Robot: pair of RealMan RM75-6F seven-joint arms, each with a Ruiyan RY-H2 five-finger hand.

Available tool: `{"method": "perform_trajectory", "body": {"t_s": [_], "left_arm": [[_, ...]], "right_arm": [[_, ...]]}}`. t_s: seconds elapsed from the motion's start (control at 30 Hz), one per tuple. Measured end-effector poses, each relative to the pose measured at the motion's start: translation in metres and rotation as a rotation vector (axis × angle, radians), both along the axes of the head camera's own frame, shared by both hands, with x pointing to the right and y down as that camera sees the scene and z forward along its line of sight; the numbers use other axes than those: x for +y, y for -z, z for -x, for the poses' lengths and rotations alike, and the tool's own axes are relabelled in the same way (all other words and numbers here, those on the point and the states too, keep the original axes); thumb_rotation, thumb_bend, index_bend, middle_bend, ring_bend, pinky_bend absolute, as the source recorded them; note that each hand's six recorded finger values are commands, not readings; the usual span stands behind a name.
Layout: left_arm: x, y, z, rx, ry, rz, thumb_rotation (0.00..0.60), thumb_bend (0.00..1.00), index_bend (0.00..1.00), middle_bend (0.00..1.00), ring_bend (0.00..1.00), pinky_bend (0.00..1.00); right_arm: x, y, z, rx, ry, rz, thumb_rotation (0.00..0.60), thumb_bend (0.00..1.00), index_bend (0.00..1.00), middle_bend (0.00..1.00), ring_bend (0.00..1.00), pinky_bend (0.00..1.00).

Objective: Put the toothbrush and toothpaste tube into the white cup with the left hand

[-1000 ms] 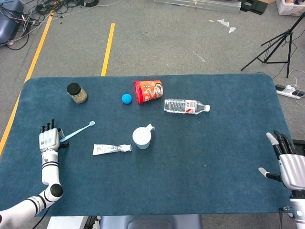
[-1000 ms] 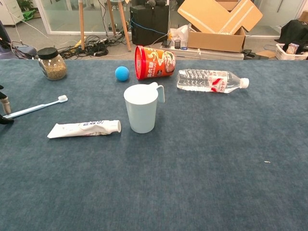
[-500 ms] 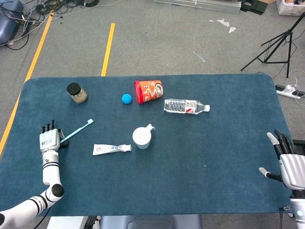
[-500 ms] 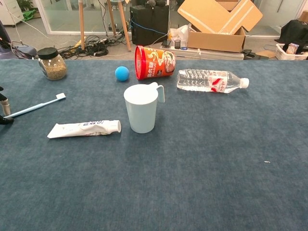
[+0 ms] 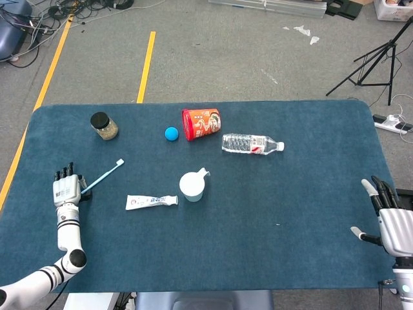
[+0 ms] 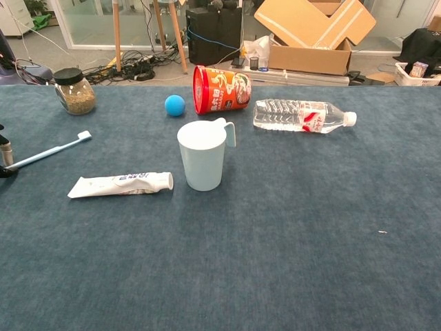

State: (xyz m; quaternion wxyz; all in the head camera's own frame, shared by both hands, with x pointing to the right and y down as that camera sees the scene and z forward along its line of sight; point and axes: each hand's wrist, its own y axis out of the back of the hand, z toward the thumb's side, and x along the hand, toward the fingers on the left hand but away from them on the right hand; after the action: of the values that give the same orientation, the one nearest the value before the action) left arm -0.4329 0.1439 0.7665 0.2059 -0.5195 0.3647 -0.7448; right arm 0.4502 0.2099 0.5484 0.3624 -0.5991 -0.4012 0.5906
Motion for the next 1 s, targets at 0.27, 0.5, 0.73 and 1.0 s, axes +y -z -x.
{"method": "perform_trajectory", "body": {"t_s": [0.27,0.5,0.73,1.0], "left_arm": [[0.001,-0.001,0.001,-0.005,-0.002,0.005,0.6,0.41,0.54,0.0,0.0,0.03],[0.0,-0.001,0.0,-0.005,-0.006,0.0,0.6,0.44,0.56,0.0,0.0,0.03],[-0.002,0.003,-0.004,0.005,-0.023,-0.021,0.6,0.45,0.58,0.0,0.0,0.03],[-0.007,0.018,-0.012,0.012,-0.063,-0.057,0.6,0.45,0.6,0.0,0.0,0.03]], "right_arm": [[0.0,0.001,0.0,-0.001,0.0,-0.002,0.6,0.0,0.0,0.0,0.0,0.36],[0.0,0.001,0.0,-0.002,-0.001,-0.004,0.6,0.0,0.0,0.0,0.0,0.36],[0.0,0.002,-0.001,-0.003,-0.002,-0.006,0.6,0.0,0.0,0.0,0.0,0.36],[0.0,0.003,-0.001,-0.005,-0.002,-0.007,0.6,0.0,0.0,0.0,0.0,0.36]]}}
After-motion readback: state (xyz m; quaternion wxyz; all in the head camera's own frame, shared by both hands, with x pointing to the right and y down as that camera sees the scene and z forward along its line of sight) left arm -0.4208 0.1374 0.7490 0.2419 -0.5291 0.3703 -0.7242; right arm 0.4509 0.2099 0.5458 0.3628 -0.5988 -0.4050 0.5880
